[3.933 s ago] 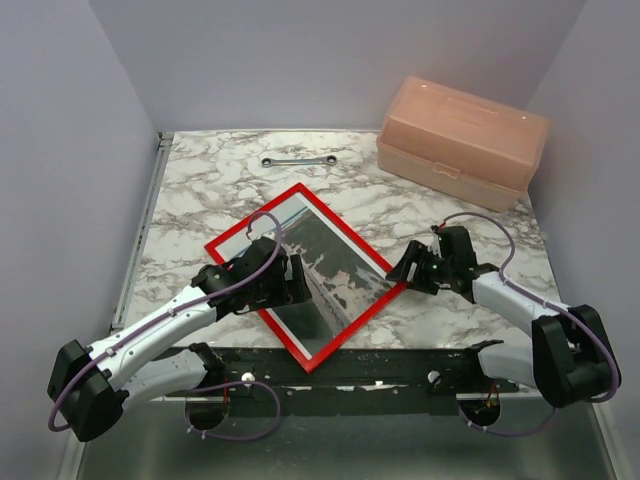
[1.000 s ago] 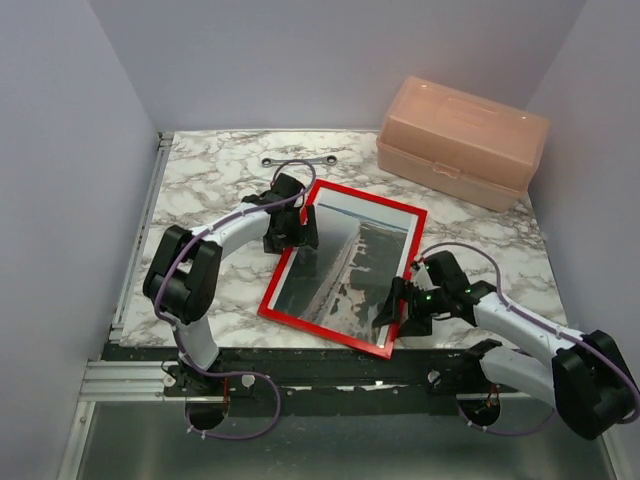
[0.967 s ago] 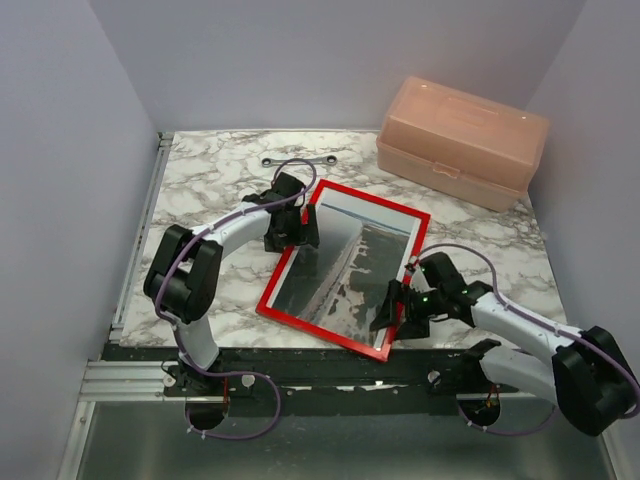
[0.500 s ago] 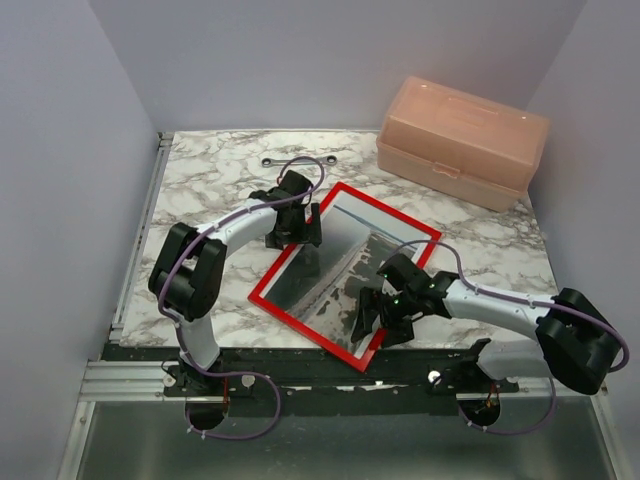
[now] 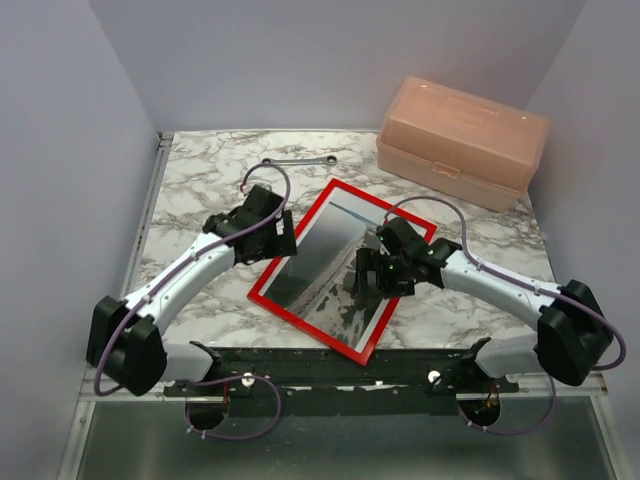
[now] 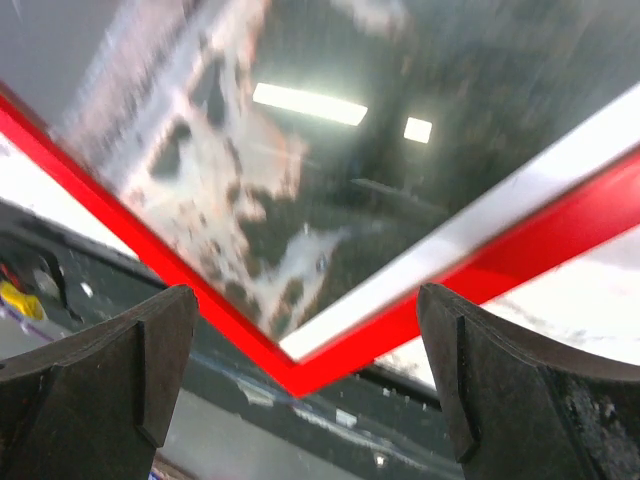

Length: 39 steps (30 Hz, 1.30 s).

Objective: Put the photo into the frame

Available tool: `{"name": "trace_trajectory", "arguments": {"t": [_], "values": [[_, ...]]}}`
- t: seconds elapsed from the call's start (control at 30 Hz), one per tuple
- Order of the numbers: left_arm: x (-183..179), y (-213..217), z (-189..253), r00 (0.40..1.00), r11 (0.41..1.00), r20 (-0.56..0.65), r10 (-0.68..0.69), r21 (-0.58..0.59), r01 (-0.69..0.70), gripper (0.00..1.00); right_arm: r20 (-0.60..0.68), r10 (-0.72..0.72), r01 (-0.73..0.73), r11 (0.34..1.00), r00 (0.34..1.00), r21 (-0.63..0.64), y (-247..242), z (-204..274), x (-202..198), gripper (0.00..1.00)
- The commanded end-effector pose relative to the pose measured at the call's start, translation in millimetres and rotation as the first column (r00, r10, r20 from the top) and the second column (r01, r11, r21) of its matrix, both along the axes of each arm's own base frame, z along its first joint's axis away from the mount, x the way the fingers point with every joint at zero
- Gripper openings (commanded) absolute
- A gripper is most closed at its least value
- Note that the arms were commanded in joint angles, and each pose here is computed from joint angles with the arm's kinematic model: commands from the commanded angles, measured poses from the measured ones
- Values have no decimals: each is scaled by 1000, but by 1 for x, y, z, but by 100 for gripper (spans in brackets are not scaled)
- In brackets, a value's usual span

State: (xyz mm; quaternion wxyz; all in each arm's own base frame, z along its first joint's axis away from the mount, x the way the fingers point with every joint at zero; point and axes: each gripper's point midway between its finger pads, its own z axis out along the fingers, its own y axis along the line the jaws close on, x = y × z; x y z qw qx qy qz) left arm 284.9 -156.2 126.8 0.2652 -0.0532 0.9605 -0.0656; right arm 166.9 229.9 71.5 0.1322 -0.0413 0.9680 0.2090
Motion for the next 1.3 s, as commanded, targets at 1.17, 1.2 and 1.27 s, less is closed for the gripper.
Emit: {"name": "trace_trajectory", "arguments": {"t": [1.17,1.2,1.27], "values": [[-139,-52,-80,975,747,-224,-9,-650,-142,98,194,-142,179,965,971,-192,-68,-53,316,100],[-138,-52,-81,974,750,-226,-4,-645,-146,98,179,-134,167,969,975,-182,-66,-55,312,100],[-135,-50,-80,976,753,-220,3,-642,-147,98,151,-127,154,972,980,-178,-65,-61,302,100]]}}
